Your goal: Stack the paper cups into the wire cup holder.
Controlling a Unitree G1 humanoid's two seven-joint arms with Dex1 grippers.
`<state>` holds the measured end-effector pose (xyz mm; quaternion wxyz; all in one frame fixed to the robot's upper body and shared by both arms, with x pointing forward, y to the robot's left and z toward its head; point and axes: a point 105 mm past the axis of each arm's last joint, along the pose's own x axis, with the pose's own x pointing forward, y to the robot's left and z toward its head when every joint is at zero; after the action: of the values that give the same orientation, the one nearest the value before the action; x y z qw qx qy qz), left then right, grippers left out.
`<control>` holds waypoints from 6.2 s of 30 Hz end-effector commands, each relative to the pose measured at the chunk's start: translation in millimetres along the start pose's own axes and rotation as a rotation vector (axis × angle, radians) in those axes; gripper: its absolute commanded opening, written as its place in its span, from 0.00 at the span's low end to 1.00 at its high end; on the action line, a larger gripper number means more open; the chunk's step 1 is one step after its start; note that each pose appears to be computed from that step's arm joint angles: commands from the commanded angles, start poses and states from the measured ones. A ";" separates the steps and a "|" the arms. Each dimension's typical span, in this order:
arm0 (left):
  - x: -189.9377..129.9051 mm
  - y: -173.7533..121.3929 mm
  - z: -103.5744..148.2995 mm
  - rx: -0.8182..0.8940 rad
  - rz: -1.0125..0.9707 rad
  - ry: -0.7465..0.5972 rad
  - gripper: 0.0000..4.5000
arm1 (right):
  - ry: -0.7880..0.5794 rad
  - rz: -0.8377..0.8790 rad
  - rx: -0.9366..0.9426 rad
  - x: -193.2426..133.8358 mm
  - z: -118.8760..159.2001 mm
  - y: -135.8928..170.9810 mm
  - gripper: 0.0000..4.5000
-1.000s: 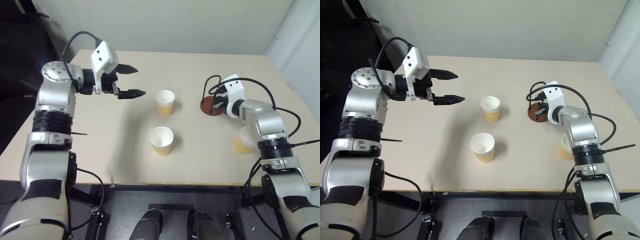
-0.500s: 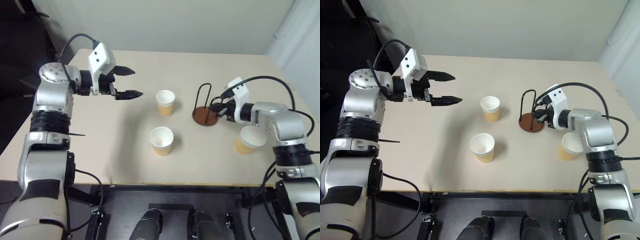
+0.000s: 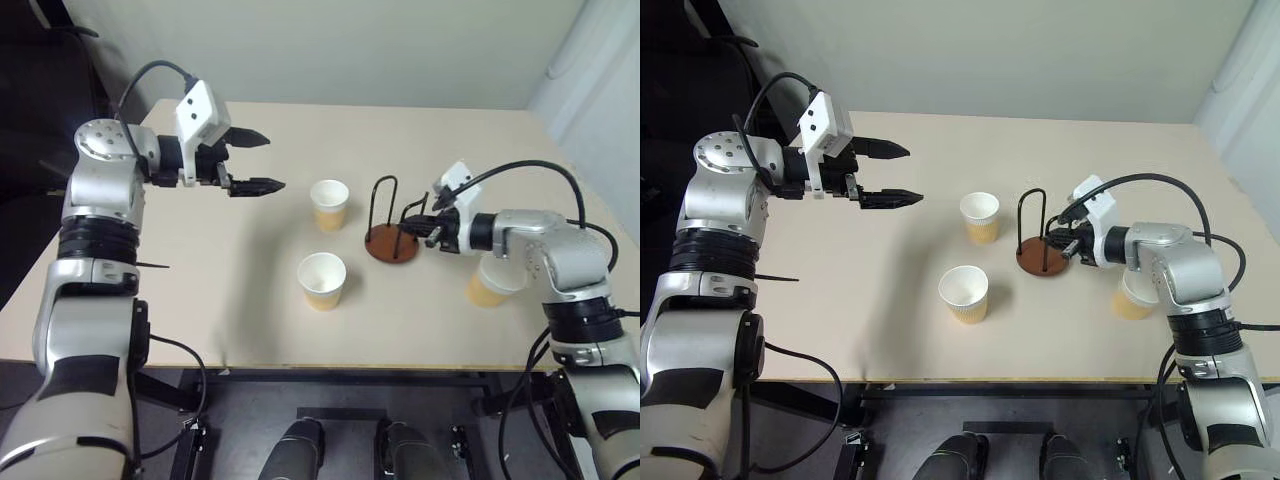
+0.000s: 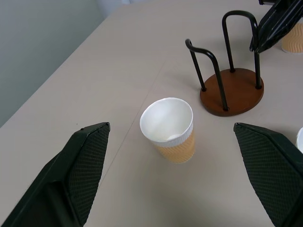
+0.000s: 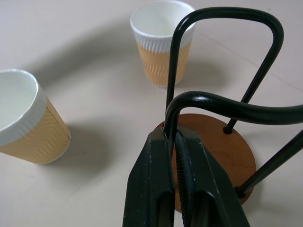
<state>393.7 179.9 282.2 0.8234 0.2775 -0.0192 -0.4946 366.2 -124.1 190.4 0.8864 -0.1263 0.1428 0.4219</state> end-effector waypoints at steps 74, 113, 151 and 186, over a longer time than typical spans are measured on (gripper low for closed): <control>57.6 10.1 4.7 0.572 -0.118 0.439 1.00 | -0.032 0.064 -0.424 -100.7 84.0 15.0 1.00; 106.5 -22.2 -19.0 0.596 -0.203 0.433 1.00 | 0.013 0.065 -0.401 -101.1 76.1 12.2 1.00; 109.0 -19.3 -16.1 0.578 -0.174 0.424 1.00 | 0.023 0.054 -0.390 -102.0 74.7 9.6 1.00; 136.7 -34.9 -46.2 0.565 -0.111 0.476 0.21 | 0.022 0.046 -0.384 -101.1 71.9 10.9 1.00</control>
<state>447.4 79.3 170.5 0.6733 0.5877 0.0749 -0.4423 312.2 -163.8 278.6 0.8324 -0.2801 0.0974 0.4682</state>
